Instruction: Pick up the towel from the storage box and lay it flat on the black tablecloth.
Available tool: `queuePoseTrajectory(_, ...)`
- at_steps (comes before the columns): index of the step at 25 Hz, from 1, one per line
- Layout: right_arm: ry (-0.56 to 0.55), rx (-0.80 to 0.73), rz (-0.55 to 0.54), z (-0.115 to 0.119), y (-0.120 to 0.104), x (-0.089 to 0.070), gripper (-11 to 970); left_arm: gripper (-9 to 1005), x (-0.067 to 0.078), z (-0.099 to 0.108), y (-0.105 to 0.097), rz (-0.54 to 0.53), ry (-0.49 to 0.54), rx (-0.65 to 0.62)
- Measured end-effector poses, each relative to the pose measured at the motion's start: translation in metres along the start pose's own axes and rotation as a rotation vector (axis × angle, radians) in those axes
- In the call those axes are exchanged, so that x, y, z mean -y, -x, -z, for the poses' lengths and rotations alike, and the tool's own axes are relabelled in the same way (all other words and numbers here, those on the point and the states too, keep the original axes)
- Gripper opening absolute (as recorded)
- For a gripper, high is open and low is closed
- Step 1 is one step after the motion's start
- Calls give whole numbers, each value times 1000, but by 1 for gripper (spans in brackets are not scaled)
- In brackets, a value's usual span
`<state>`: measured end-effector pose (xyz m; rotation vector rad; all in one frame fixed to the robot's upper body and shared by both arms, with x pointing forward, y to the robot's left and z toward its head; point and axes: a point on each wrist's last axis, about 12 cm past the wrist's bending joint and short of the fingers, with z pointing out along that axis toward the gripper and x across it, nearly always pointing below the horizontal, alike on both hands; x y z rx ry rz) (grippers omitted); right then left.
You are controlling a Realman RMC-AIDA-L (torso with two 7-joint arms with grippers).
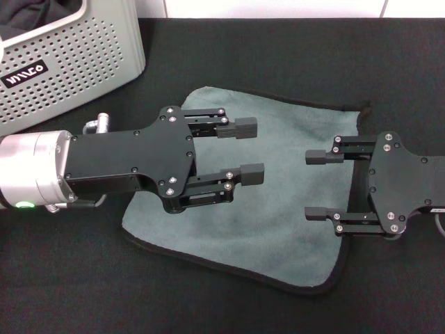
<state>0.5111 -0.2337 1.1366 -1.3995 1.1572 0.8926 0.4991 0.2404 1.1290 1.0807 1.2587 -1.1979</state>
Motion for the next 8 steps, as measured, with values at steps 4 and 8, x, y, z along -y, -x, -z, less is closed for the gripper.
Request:
queuePoseTrajectory(4,-1,-3,0,1,0,0,622,558,0,0,0,0,-2,-6)
queuePoseTrajectory(8,2,-7,-3,1,-1,-1,622,558,0,1,-2,4,1,-14)
